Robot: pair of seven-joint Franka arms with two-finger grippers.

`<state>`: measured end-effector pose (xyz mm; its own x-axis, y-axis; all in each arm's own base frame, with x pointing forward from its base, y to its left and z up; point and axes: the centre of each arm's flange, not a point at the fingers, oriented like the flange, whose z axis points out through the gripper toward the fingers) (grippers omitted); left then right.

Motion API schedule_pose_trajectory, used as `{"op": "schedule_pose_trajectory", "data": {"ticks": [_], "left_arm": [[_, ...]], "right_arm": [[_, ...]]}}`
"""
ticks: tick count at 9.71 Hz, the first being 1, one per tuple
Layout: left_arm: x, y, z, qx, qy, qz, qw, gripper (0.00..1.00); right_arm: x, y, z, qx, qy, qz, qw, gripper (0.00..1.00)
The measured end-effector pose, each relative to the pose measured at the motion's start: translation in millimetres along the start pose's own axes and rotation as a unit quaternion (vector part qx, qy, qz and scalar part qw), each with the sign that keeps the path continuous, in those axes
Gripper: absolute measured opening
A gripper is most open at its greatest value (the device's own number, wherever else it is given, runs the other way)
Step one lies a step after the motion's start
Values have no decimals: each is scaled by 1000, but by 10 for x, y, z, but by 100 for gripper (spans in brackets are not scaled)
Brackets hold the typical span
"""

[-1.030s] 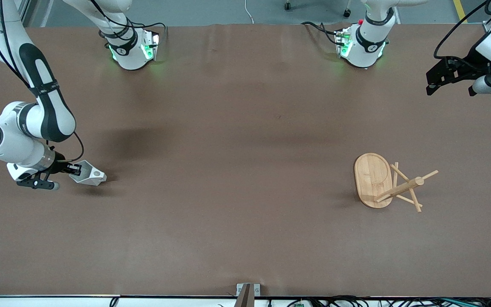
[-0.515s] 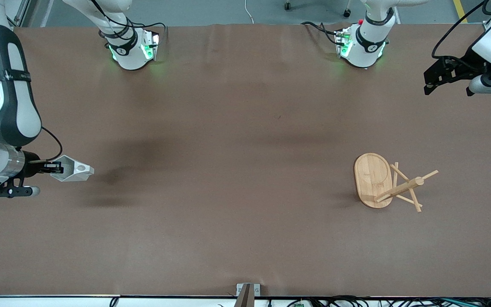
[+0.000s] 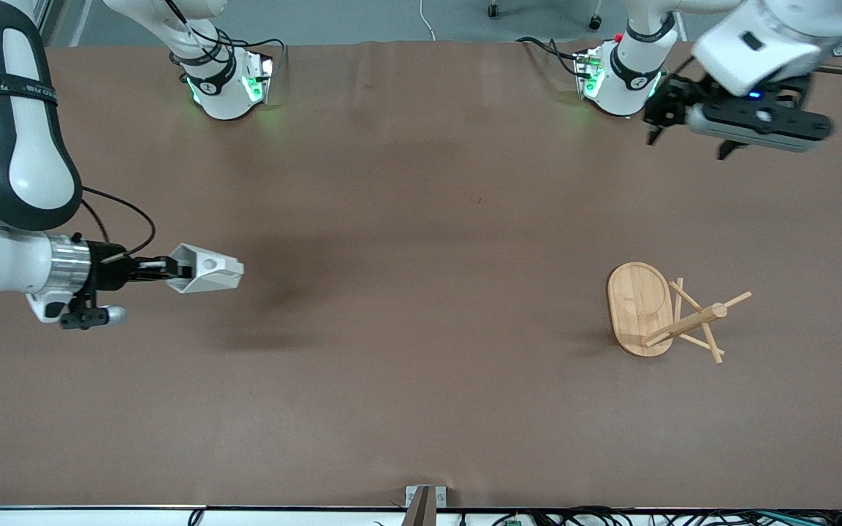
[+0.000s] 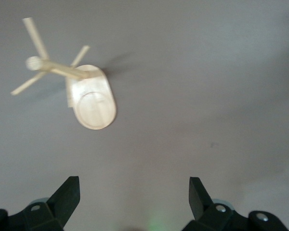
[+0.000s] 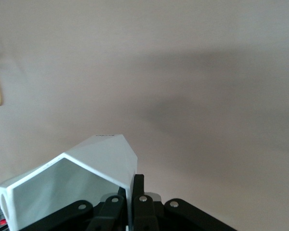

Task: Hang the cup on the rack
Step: 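Lift the cup with the right gripper while the left gripper approaches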

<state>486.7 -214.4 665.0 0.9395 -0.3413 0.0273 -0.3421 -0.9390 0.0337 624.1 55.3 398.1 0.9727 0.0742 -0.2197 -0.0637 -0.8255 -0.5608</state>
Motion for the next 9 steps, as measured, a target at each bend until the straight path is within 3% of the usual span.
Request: {"op": "schedule_pose_trajectory", "data": {"ticks": [2,5,7,9], "left_arm": [[85,575,57,-33,26,82,996,100],[181,1425,211,-71,45,191,978,100],[199,2072,366,-82,41,242,966,100],[239,2482,492,-88,39,272,957,100]], "right_arm": [[-14,-364,312,116,-9,14,993,4],[-139,-893,823,263,-10,35,964,4],[-293,-1232,1222,314,-21,29,949,4],[-425,-1386,1492,332,-33,16,943,4]]}}
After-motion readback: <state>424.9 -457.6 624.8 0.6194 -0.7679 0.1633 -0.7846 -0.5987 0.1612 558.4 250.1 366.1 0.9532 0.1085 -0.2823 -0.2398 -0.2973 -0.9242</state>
